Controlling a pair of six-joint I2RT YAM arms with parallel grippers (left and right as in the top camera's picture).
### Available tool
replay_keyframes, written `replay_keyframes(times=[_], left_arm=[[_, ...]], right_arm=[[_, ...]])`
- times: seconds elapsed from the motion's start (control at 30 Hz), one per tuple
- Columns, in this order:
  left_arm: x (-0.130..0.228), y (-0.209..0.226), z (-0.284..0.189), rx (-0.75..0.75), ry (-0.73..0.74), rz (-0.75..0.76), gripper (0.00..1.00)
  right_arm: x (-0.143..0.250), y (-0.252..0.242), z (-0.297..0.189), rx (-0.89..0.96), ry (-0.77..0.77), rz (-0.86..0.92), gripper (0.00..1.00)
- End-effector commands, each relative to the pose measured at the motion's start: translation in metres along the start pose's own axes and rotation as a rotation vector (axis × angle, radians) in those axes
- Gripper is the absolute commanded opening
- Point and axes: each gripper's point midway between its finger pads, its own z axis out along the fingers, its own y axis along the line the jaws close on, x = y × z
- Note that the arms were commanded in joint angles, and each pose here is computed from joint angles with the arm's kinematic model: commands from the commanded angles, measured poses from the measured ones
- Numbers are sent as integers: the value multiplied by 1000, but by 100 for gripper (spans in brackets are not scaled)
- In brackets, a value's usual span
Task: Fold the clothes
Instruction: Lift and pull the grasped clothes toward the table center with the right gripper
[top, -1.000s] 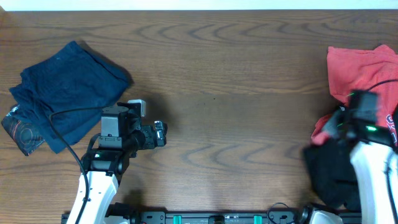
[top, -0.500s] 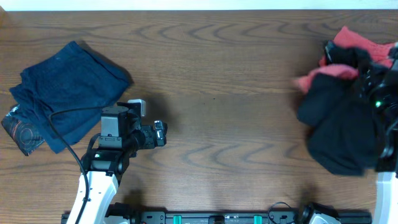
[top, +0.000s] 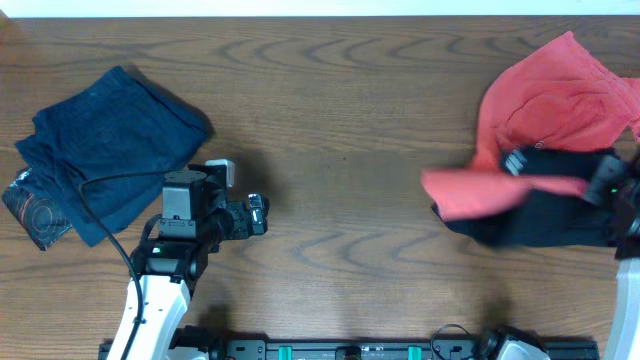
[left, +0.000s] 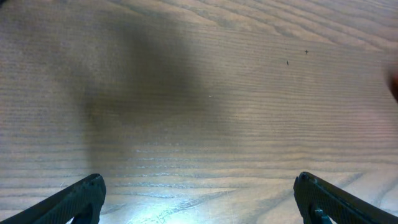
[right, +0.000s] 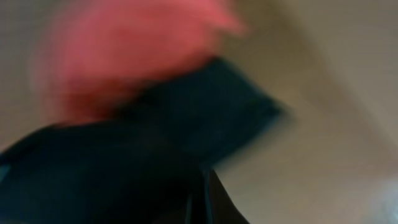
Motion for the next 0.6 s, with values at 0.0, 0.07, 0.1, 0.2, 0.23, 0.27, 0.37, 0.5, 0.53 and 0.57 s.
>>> replay_keyframes(times=[0.0,0.07,0.1,0.2,0.23,0.27,0.37,0.5,0.53,0.57], left_arm=[[-7,-5,-3,15,-16,-2,98],[-7,-5,-3,15,-15,-2,98],[-7,-5,-3,15,-15,-2,98],[-7,-5,-3,15,-15,-2,98],[-7,-5,-3,15,-15,-2,98],[-7,-5,-3,15,-15,-2,98],[-7,-5,-3,15,-15,-2,98],[-7,-5,-3,15,-15,-2,98],[-7,-5,-3,14,-15,-2,98],[-7,-5,-3,15,-15,-2,98]], right_arm=[[-4,-93,-8,498,-55,233,27],[-9,-88,3,422,-55,284,40],[-14,-79,9,348,-58,282,38],[-25,-51,17,164,-70,206,38],[-28,-41,18,108,-75,197,41],[-30,-32,19,51,-77,188,45],[-27,12,16,-199,-53,81,50],[-2,41,21,-353,75,42,54],[7,45,25,-369,121,39,55],[15,49,29,-385,160,29,56]])
